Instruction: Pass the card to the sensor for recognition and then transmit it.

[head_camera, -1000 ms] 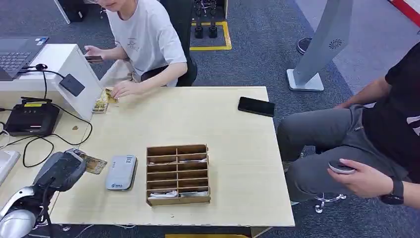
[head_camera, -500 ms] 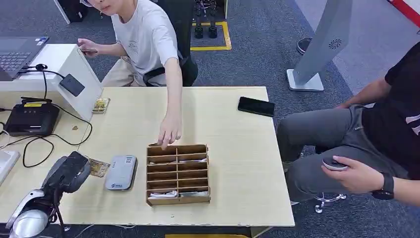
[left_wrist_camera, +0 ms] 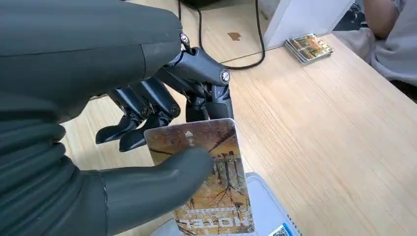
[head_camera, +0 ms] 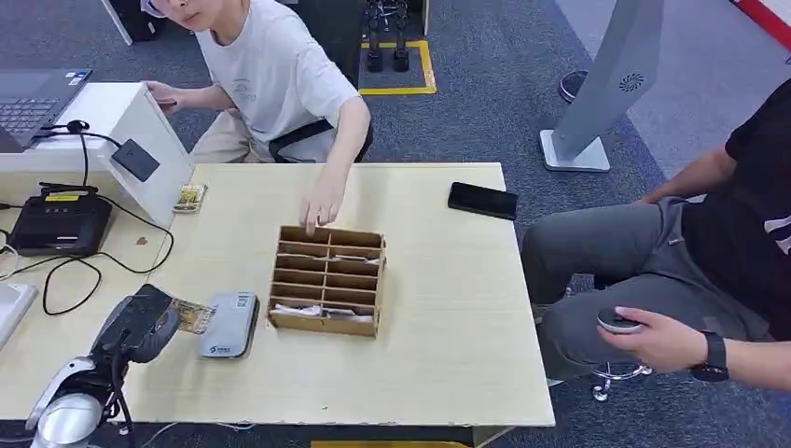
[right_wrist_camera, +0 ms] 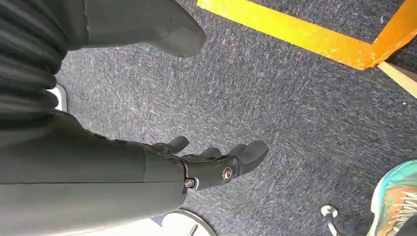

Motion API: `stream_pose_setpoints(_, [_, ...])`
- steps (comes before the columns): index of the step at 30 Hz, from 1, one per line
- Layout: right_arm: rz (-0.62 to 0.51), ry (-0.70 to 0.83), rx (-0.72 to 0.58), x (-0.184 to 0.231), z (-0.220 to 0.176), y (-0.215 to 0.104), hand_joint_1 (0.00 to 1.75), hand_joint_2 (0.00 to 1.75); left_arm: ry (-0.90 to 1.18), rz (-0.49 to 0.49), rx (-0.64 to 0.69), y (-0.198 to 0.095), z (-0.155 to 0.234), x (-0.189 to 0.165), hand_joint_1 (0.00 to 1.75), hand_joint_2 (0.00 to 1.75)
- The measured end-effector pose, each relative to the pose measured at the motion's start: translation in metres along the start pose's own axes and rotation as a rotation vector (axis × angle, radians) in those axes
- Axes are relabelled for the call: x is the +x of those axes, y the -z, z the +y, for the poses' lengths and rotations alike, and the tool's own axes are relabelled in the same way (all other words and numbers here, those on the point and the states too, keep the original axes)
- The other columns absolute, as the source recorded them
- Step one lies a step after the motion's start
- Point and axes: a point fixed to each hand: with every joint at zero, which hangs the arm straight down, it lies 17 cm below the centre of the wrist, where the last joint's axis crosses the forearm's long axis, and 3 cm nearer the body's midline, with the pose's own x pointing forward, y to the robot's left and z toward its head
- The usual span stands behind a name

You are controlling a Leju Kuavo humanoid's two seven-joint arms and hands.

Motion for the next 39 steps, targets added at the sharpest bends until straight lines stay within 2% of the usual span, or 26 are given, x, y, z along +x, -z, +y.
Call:
stream_pose_setpoints(18, [0.007, -0.009, 0.005, -0.001, 0.001, 0.0, 0.0, 1.75, -0.023, 0.028, 0.013, 0.001, -0.003, -0.004, 1.75, 1.75])
stream_pose_setpoints(26, [-0.001, -0.029, 0.015, 0.001, 0.003, 0.0, 0.0, 1.75, 0.024, 0.132, 0.061, -0.003, -0.009, -0.034, 1.75, 1.75])
stream_pose_setpoints(39, [-0.006, -0.034, 0.018, 0.002, 0.004, 0.0, 0.0, 1.75, 0.031, 0.177, 0.038, -0.007, -0.027, -0.049, 1.75, 1.75])
